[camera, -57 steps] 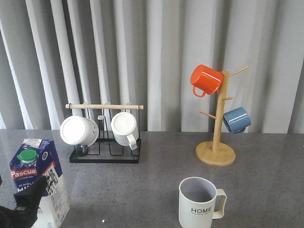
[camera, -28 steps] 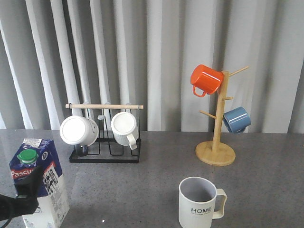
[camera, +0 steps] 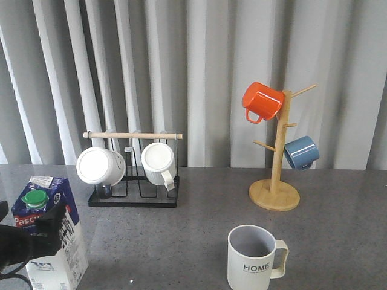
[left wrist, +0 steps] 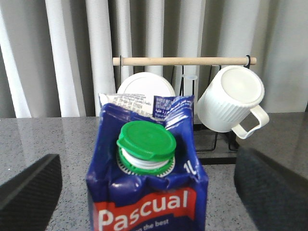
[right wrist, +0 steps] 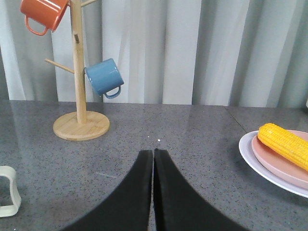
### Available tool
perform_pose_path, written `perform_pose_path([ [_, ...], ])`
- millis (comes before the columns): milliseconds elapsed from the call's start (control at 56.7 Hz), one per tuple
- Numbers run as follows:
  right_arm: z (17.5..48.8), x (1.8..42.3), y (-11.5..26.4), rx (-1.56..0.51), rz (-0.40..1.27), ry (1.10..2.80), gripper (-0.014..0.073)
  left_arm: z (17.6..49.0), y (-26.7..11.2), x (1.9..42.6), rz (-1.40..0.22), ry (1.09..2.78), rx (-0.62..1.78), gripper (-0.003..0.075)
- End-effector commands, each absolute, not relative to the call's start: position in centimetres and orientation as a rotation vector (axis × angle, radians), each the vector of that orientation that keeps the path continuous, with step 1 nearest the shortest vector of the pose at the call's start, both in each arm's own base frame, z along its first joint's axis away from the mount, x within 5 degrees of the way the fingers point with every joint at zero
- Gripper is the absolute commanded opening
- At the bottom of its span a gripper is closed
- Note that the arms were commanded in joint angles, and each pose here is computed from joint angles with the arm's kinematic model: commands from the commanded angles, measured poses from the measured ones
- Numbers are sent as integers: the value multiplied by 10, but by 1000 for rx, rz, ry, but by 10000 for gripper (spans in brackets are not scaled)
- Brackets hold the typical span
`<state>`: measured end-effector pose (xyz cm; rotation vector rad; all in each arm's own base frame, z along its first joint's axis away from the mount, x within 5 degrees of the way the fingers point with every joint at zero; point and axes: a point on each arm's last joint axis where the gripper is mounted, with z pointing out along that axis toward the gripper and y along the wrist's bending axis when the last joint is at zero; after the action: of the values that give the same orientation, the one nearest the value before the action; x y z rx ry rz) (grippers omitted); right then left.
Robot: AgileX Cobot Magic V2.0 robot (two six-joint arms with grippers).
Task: Place milk next to cup
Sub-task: 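Reach the left gripper to the milk carton and grasp it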
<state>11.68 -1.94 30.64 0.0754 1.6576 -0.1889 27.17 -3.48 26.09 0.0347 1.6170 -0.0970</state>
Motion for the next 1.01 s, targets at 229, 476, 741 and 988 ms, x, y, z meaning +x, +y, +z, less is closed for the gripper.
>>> perform_pose_path([
  [229, 320, 117, -18, 52, -185, 1575, -3, 275, -30, 280, -88, 1481, 18, 712],
  [476, 320, 117, -18, 52, -185, 1575, -3, 269, -30, 292, -135, 1512, -14, 694],
  [741, 320, 117, -18, 52, -185, 1575, -3, 273, -35, 303, -139, 1505, 43, 501],
  [988, 320, 117, -18, 52, -185, 1575, -3, 274, -36, 302, -173, 1506, 29, 259],
])
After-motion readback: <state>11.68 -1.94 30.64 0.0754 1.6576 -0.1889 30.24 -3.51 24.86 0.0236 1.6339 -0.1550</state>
